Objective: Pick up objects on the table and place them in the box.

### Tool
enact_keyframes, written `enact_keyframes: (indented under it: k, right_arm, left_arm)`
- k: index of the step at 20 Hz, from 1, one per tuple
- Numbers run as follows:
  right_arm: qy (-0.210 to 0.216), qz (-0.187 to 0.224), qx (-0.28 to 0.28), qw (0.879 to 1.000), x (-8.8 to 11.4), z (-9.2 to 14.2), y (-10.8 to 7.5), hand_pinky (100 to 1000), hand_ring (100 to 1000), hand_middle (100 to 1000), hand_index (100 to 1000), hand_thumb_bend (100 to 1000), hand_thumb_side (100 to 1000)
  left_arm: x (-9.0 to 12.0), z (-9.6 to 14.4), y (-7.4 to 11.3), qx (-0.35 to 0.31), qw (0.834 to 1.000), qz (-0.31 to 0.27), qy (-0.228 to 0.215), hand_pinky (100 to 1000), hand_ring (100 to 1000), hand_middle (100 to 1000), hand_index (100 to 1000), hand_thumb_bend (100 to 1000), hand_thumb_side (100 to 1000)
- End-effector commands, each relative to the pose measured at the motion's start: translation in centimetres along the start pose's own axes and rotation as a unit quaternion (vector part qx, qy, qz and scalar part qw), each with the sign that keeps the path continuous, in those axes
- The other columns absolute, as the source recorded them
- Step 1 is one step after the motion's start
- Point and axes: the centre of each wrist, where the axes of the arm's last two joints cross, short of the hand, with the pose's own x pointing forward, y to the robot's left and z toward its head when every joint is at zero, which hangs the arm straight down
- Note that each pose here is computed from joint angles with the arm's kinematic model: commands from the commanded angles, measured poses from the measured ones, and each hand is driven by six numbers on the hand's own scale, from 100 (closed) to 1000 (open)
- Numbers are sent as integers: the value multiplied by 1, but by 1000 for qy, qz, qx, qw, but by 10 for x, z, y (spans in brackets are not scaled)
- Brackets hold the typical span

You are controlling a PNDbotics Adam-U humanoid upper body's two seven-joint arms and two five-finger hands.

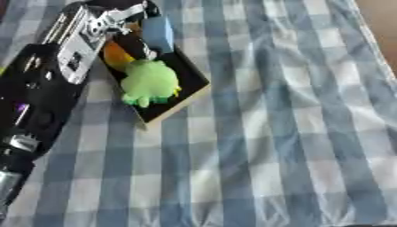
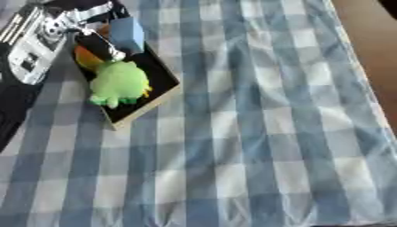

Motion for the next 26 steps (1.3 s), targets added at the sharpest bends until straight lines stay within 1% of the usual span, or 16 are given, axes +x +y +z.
enact_keyframes:
  k: [1, 4, 5, 9, 17, 21, 24, 25, 26]
  right_arm:
    - [-12, 10, -12, 1000, 5, -3, -8, 930, 862, 781, 827, 100, 789]
    - [-12, 9, -12, 1000, 5, -3, -8, 930, 862, 781, 827, 100, 790]
    - [-12, 9, -12, 1000, 5, -2, -8, 930, 862, 781, 827, 100, 790]
    - [-12, 9, -13, 1000, 5, -2, -8, 930, 862, 781, 827, 100, 792]
    - [-8, 10, -12, 1000, 3, -2, -8, 931, 861, 780, 827, 100, 795]
    - [-6, 11, -12, 1000, 1, -2, -8, 931, 861, 780, 827, 100, 796]
    - [-5, 11, -12, 1000, 0, -1, -8, 931, 862, 780, 827, 100, 796]
    - [-4, 12, -12, 1000, 0, -1, -8, 931, 861, 780, 827, 100, 795]
    - [-4, 12, -12, 1000, 0, -1, -8, 931, 861, 780, 827, 100, 795]
  left_arm:
    - [-5, 1, 9, 5, 1000, -4, 12, 774, 700, 653, 661, 345, 167]
    - [-10, -1, 5, 0, 1000, 2, 21, 785, 723, 678, 711, 388, 178]
    - [-11, -1, 4, -1, 1000, 2, 24, 792, 744, 706, 751, 411, 190]
    - [-13, -2, 3, 7, 999, -1, 35, 810, 781, 757, 834, 477, 217]
    - [-13, -2, 4, 9, 999, -17, 47, 839, 816, 800, 915, 618, 244]
    - [-13, -1, 6, 10, 998, -21, 51, 832, 808, 790, 897, 608, 223]
    - [-11, 1, 11, 20, 999, -18, 46, 820, 792, 773, 884, 550, 213]
    - [-10, 3, 14, 25, 999, -17, 44, 817, 787, 766, 877, 511, 195]
    - [-8, 4, 17, 33, 998, -16, 42, 815, 784, 763, 873, 497, 193]
